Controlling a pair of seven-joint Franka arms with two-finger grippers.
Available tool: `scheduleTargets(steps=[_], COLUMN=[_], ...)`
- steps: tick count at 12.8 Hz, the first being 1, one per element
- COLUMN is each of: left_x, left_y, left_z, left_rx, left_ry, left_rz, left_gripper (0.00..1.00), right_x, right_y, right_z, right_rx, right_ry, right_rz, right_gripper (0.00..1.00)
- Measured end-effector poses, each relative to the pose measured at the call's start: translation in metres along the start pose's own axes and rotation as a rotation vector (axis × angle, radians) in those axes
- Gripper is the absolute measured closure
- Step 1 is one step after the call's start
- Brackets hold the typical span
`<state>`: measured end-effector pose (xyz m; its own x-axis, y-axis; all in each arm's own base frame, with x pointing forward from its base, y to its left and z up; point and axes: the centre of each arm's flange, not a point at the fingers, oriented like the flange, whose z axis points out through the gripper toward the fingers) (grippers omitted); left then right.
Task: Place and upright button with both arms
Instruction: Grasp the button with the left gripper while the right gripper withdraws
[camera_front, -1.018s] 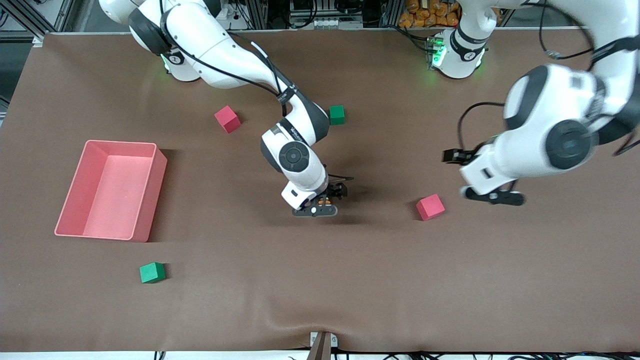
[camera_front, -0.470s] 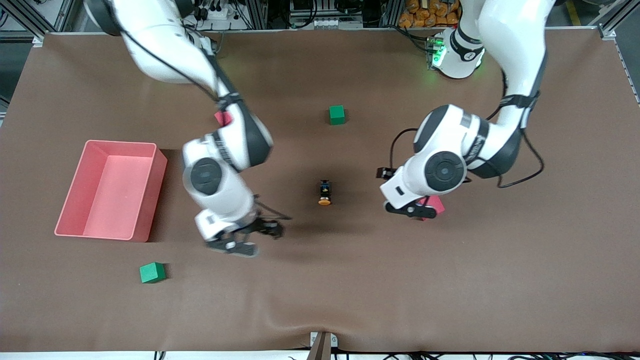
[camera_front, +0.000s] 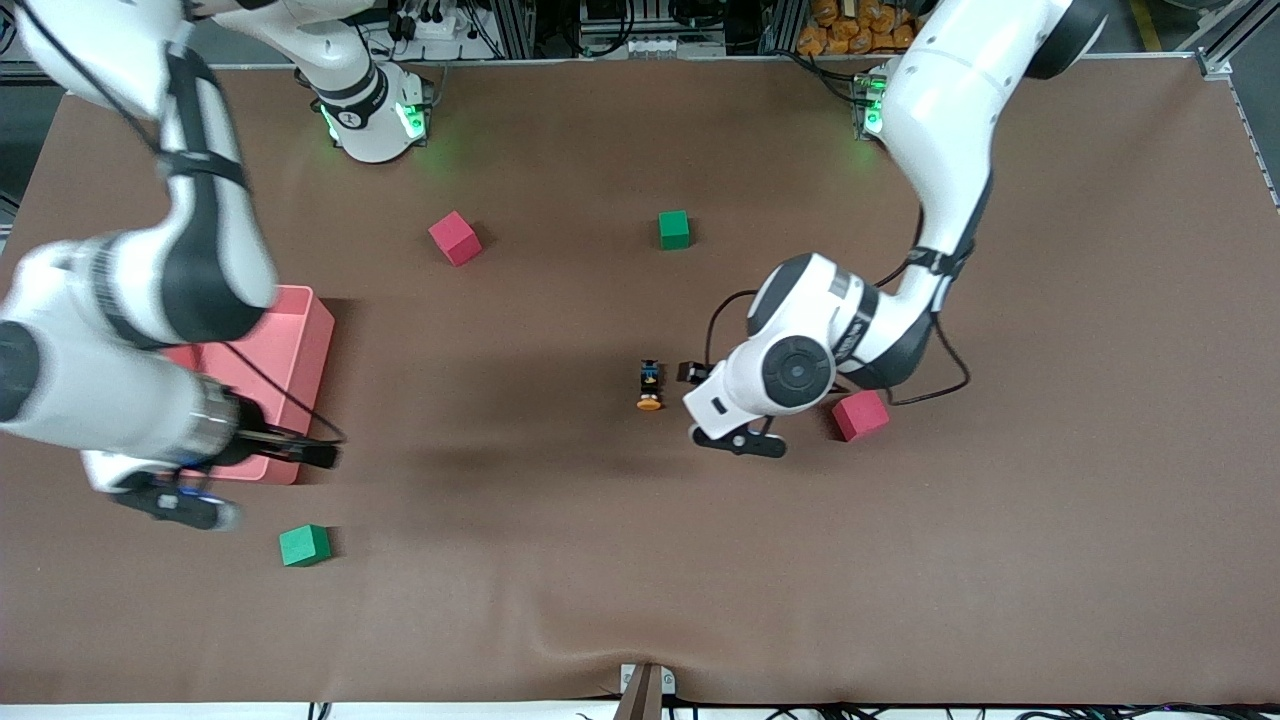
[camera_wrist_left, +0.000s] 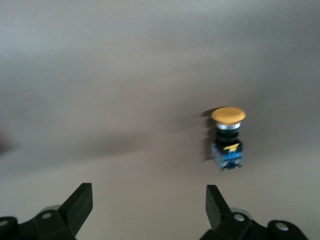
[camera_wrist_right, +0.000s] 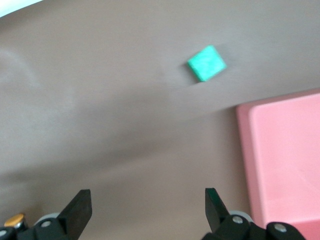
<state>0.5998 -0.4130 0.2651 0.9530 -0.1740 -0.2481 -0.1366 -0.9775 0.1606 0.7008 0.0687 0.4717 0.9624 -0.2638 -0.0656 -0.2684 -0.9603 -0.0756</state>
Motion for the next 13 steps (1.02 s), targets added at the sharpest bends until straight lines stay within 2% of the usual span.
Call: scheduleTargets(steps=[2, 4, 8, 10, 11, 12, 13], left_x=[0.004, 0.001, -0.011, -0.009, -0.009, -0.009, -0.01], left_y=[0.018, 0.047, 0.085, 0.082, 0.082, 0.082, 0.083], left_z=[0.024, 0.046, 0.079, 0.085, 0.086, 0.088, 0.089], left_rx=[-0.009, -0.015, -0.016, -0.014, -0.013, -0.012, -0.011], left_ry=[0.006, 0.023, 0.042, 0.042, 0.041, 0.039, 0.037], left_rz=[-0.018, -0.045, -0.056, -0.061, -0.062, -0.061, -0.06], left_gripper=[0.0, 0.0, 0.0, 0.07, 0.15, 0.15, 0.25], right_x=[-0.009, -0.034, -0.075, -0.088, -0.098, -0.111, -0.123], right_y=[0.033, 0.045, 0.057, 0.076, 0.084, 0.088, 0.089], right_z=[-0.045, -0.087, -0.135, -0.133, -0.13, -0.127, -0.127], right_rx=[0.023, 0.022, -0.004, 0.0, 0.004, 0.005, 0.005], right_ry=[-0.003, -0.021, 0.01, 0.04, 0.052, 0.053, 0.05], right_rz=[-0.048, -0.063, -0.015, 0.017, 0.027, 0.029, 0.022], right_gripper=[0.0, 0.0, 0.0, 0.0, 0.0, 0.0, 0.0])
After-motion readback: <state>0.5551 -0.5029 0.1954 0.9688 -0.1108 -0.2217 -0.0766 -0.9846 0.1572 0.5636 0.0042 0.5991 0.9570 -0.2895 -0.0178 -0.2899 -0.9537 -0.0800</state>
